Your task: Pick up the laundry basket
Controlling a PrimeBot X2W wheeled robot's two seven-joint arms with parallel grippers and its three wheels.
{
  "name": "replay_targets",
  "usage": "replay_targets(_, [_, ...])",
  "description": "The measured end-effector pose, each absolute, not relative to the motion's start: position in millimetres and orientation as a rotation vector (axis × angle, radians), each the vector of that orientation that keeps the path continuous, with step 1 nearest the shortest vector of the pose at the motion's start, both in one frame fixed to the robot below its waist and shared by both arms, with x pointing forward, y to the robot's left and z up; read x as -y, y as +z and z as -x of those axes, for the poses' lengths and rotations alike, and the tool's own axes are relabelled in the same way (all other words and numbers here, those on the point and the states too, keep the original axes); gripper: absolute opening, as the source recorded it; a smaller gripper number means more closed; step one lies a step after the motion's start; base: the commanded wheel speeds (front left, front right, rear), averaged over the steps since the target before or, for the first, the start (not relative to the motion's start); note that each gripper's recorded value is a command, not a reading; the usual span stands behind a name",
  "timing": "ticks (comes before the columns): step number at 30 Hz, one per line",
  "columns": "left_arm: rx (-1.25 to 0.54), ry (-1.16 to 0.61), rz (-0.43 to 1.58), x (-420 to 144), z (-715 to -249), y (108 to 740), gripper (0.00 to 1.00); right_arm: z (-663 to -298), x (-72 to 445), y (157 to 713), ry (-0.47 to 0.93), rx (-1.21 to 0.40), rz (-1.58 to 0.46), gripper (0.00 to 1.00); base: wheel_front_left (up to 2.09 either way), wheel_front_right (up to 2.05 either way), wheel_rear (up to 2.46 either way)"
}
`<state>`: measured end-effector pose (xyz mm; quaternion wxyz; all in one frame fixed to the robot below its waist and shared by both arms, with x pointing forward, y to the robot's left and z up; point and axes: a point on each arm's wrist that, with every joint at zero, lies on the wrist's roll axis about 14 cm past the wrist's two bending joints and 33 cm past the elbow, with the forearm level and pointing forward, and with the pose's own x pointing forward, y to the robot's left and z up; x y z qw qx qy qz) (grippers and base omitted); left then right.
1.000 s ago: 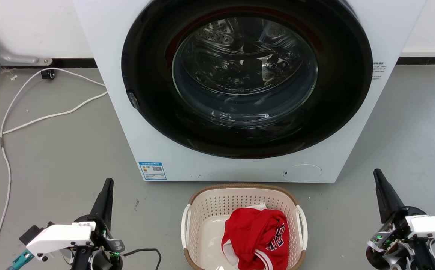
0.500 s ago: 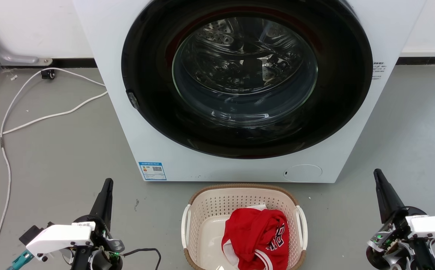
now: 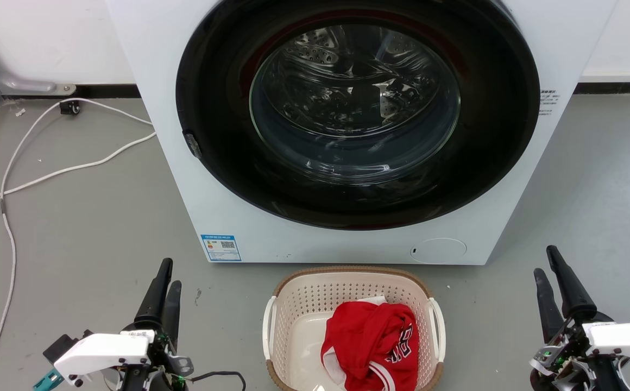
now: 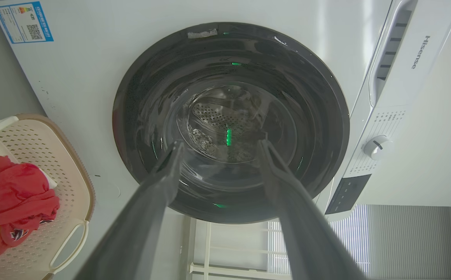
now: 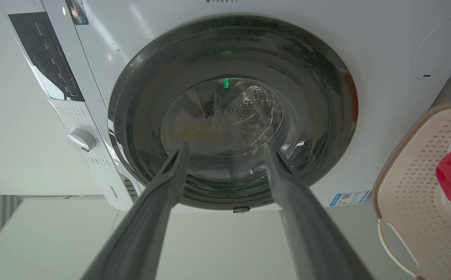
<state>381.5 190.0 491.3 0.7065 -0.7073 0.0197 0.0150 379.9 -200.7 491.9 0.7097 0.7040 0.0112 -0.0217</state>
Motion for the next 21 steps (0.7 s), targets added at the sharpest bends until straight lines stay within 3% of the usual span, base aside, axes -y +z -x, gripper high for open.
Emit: replay_targets(21, [-0.02,-0.059,1.197,-165,-386,513,1.0,-379,196,514,0.001,0.013,-1.076,1.0,0.0,0.0,0.0])
